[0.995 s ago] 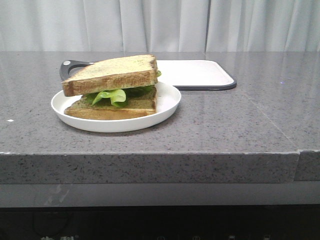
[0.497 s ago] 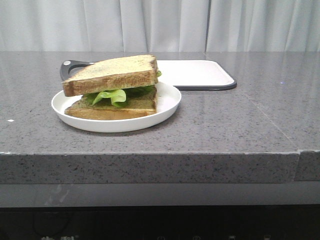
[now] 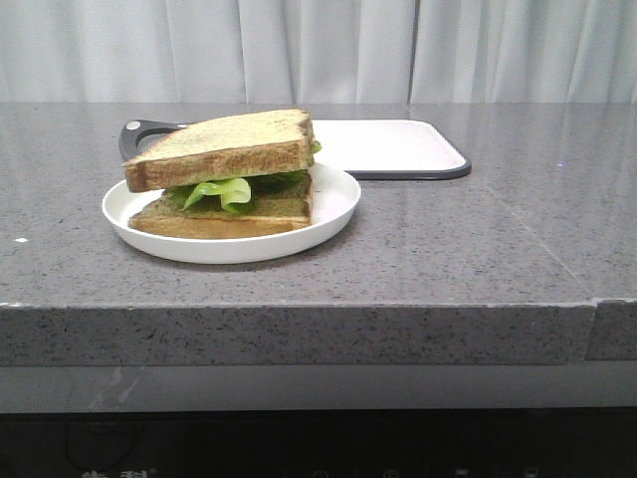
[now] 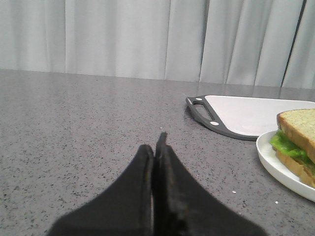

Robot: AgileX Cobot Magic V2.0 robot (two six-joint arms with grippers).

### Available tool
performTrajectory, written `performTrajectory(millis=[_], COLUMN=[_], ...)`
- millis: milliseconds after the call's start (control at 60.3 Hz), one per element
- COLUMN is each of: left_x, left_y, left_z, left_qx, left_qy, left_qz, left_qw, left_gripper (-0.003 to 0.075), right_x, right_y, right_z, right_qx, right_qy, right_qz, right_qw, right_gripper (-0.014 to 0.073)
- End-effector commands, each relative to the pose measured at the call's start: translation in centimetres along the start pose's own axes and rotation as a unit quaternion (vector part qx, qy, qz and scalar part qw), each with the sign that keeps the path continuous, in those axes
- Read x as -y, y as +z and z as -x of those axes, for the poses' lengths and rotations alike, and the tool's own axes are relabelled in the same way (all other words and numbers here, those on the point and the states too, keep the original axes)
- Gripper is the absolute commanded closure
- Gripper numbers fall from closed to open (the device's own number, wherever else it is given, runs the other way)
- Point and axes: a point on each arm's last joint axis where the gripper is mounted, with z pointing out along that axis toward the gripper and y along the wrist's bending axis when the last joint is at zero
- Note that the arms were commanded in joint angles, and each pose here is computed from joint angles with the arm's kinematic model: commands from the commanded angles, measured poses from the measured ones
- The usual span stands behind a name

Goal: Left arm grabs bread, right arm adds lettuce

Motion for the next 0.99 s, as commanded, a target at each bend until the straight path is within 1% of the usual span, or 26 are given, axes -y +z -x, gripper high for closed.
performTrajectory(millis=[0,348,514,647,978], left_x=[0.01,0.01,0.01,0.01,0.01], left_y=[-0.20,-0.20,-0.20,-0.20,-0.20], left_z=[0.76,0.76,0.76,0.76,0.76], left_qx=[0.051,0.051,0.051,0.051,0.051], left_qy=[-0.006,-0.006,-0.006,-0.006,-0.006], left_qz=[-0.001,-0.001,-0.001,-0.001,-0.001], left_qw=[0.999,0.999,0.999,0.999,0.999], left_gripper=[0.0741,0.0741,0.0741,0.0741,0.0741], right_x=[-0.16,-0.17,-0.20,-0.22,-0.23], right_y=[-0.23,-0.23,-0.24,-0.25,-0.27], right_z=[1.00,1.04,1.09,1.20,1.30], right_qx=[0.056,0.058,0.061,0.068,0.073], right_qy=[-0.011,-0.010,0.012,-0.008,-0.008], right_qz=[0.007,0.008,0.011,0.011,0.011], right_qw=[0.998,0.998,0.998,0.998,0.997], right_gripper=[0.0711,0.0711,0.0711,0.0711,0.0711])
